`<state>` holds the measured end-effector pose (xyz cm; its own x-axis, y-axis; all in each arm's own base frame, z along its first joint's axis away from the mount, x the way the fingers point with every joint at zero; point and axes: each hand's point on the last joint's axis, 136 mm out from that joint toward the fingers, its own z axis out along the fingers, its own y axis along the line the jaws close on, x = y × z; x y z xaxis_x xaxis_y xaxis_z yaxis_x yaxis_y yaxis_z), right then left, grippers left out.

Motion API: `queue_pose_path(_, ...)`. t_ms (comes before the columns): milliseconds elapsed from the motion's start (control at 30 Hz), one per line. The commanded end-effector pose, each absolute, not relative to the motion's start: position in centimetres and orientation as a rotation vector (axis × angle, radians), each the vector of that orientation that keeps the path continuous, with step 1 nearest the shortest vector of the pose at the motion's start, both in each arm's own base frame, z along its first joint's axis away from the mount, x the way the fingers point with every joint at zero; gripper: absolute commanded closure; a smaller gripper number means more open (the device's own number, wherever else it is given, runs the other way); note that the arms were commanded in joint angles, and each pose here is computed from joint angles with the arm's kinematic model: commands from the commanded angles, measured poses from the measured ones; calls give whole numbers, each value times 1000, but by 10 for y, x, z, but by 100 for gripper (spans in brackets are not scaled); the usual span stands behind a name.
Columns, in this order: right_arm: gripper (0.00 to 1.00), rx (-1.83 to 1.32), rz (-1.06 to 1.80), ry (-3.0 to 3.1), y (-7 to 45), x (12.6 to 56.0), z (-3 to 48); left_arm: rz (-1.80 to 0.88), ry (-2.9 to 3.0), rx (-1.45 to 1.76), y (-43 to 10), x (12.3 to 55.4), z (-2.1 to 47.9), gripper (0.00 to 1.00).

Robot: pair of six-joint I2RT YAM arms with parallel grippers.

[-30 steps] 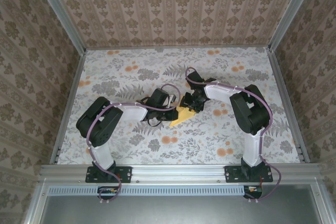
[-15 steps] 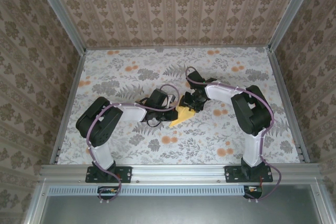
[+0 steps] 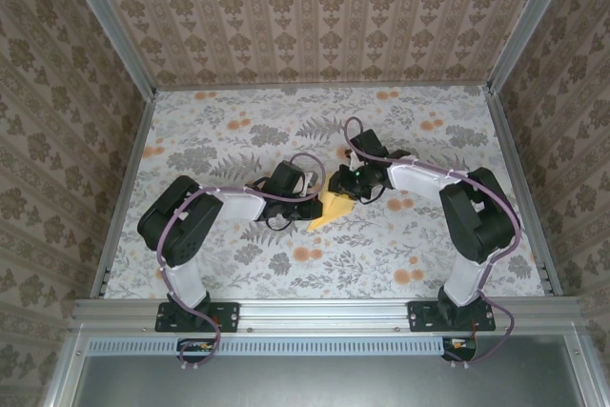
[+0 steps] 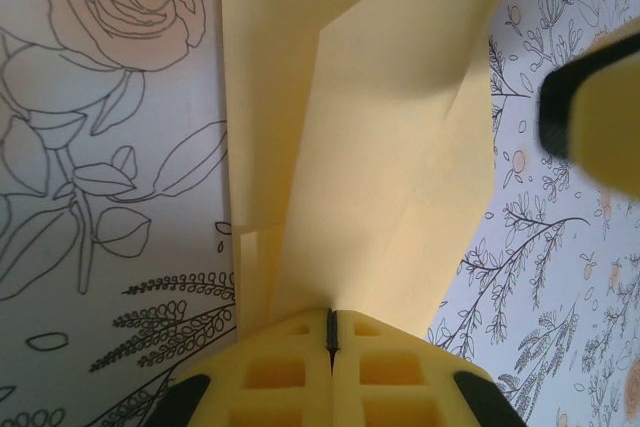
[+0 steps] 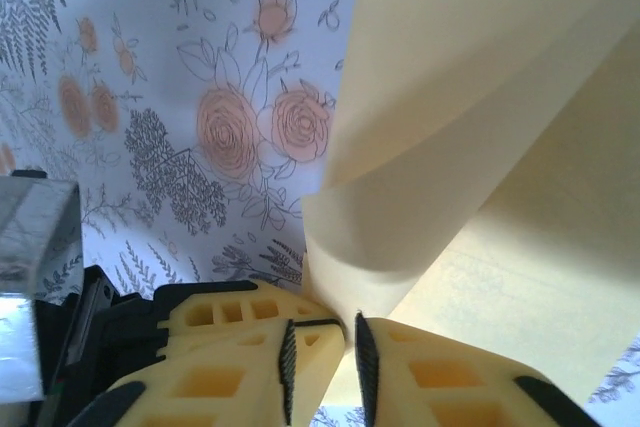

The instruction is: Fold a paper plane with a square sheet of paper (pick it up from the middle)

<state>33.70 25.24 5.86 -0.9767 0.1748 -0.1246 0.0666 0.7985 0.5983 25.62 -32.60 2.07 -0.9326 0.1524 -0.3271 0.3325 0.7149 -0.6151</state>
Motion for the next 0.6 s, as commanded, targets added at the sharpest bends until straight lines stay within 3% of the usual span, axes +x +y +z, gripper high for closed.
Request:
queue_pose_path(0, 79, 74, 1008, 2815, 268, 330, 51, -884, 2903, 316, -291, 223, -21, 100)
queue_pose_path(567, 84, 49, 1001, 2873, 257, 338, 14, -912, 2931, 276, -282, 212, -29, 100)
